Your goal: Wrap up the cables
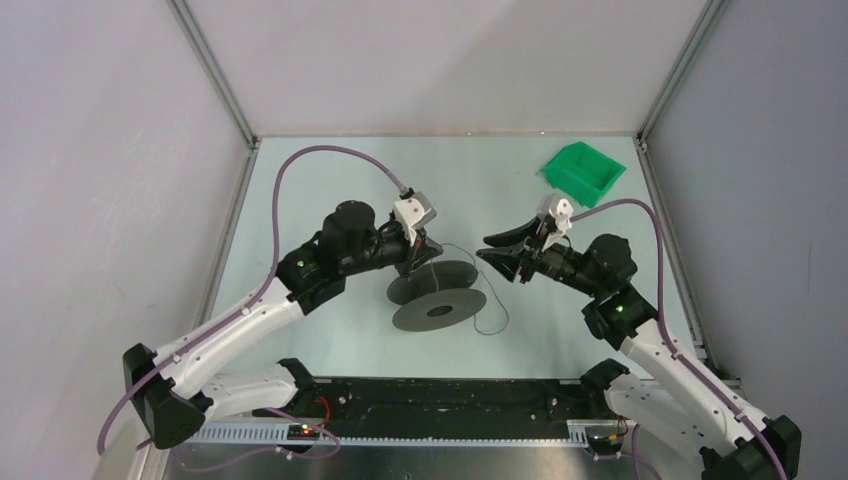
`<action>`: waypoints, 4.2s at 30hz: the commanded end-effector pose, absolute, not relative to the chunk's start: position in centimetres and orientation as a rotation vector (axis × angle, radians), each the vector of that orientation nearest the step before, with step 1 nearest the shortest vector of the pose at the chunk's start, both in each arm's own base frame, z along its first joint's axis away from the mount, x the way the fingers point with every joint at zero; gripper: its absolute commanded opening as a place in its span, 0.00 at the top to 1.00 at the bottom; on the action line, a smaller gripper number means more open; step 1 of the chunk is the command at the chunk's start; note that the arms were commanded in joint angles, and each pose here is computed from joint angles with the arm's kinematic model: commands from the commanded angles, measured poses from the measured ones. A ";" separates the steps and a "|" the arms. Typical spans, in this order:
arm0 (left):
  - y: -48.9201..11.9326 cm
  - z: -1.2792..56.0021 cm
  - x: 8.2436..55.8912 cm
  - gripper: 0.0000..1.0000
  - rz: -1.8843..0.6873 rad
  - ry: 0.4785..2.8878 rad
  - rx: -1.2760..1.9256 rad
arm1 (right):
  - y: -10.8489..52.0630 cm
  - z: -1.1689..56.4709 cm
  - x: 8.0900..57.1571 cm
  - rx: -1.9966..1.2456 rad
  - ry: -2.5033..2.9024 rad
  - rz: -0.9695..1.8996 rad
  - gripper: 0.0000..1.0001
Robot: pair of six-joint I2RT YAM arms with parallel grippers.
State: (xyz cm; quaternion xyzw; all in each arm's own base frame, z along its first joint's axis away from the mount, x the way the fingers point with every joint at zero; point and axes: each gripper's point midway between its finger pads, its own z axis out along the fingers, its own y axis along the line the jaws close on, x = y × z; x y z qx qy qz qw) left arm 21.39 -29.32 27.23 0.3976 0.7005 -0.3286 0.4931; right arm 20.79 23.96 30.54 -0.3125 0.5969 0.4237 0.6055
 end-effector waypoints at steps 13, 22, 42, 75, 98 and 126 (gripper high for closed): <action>-29.0 28.5 21.5 1.00 -0.751 1.675 1.024 | 28.9 30.3 21.5 -0.897 1.316 1.076 0.59; -27.1 27.4 22.9 0.90 -0.615 1.732 0.964 | 29.5 28.2 22.3 -0.962 1.337 1.042 1.00; -25.7 23.9 23.0 0.44 -0.524 1.849 0.981 | 31.4 26.7 22.9 -0.876 1.389 1.061 1.00; -24.8 19.5 22.8 0.33 -0.472 1.917 1.117 | 30.6 23.2 21.5 -0.892 1.425 1.026 1.00; -26.2 17.9 22.7 0.47 -0.554 1.960 1.167 | 30.4 22.5 21.7 -0.942 1.409 1.029 1.00; -26.1 15.8 22.7 0.78 -0.545 2.029 1.172 | 28.5 19.0 21.6 -1.002 1.503 0.999 1.00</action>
